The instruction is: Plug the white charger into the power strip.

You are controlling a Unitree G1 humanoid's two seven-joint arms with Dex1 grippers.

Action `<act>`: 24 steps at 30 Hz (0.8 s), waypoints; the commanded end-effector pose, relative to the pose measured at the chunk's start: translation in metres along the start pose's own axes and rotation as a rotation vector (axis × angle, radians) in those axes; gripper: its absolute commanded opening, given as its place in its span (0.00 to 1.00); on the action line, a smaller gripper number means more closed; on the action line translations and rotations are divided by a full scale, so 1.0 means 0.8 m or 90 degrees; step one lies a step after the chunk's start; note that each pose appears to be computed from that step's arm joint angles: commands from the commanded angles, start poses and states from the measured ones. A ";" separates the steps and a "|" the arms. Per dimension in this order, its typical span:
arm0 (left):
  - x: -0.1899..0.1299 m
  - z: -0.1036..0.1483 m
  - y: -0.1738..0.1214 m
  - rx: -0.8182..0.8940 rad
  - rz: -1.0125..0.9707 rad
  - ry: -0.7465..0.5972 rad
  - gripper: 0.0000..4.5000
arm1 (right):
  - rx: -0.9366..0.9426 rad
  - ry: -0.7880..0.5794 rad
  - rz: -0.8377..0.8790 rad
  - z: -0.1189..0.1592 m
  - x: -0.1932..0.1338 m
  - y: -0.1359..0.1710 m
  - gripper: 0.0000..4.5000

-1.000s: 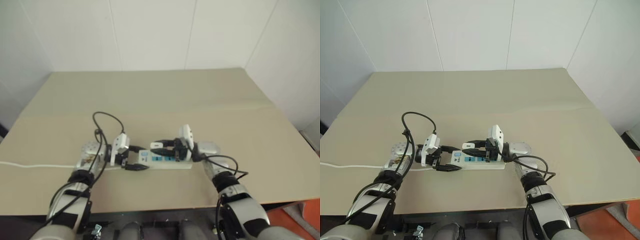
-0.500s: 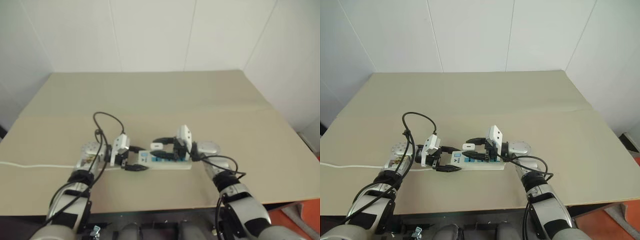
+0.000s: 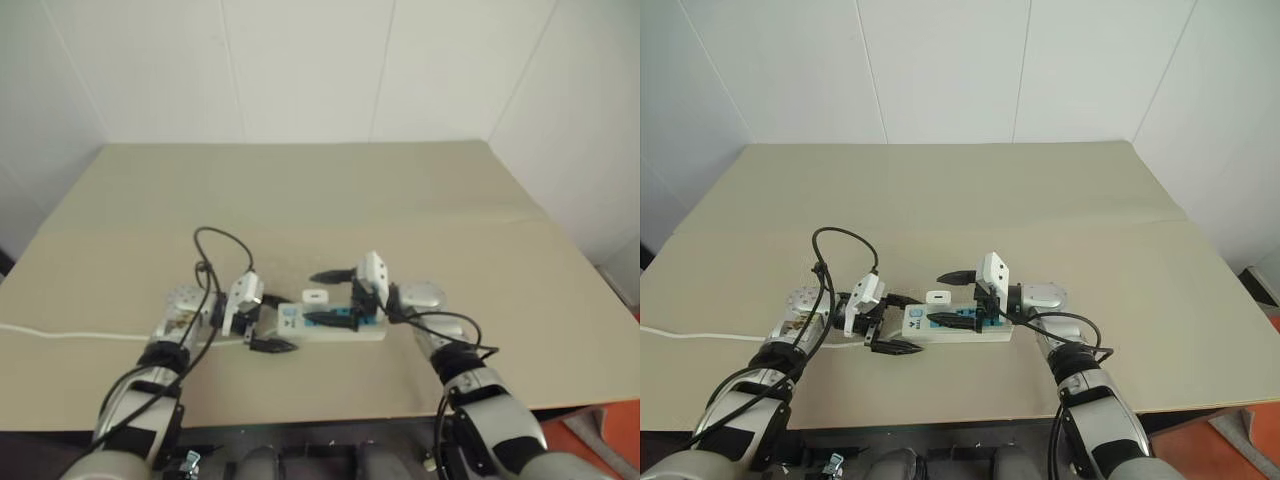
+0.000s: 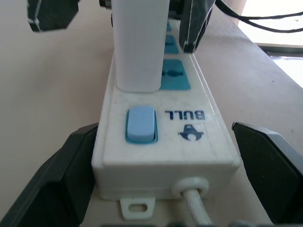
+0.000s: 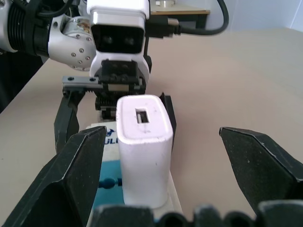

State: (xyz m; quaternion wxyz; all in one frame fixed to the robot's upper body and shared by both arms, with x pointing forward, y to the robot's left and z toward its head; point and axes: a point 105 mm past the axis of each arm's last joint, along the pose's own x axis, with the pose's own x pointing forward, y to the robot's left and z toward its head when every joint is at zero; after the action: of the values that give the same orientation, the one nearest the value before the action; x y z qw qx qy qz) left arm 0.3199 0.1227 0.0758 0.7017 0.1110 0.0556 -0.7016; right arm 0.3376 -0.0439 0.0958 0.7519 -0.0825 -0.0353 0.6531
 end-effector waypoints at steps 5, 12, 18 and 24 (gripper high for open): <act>-0.046 0.065 0.000 0.090 0.036 -0.086 0.99 | -0.025 0.018 -0.011 0.006 -0.047 0.004 1.00; -0.135 0.052 -0.014 0.089 0.103 0.068 0.99 | -0.143 0.059 -0.035 0.061 -0.134 0.006 1.00; -0.177 0.043 -0.024 0.084 0.146 0.128 0.99 | -0.137 0.170 -0.047 0.080 -0.209 0.021 1.00; -0.177 0.037 -0.026 0.098 0.143 0.151 0.99 | -0.116 0.217 -0.075 0.096 -0.237 0.033 1.00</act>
State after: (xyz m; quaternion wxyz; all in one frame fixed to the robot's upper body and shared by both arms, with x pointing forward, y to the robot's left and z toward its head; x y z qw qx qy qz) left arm 0.2959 0.2533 0.1329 0.7564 0.2372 0.0801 -0.6043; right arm 0.2748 -0.2203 0.1613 0.7707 -0.2466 0.0452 0.5858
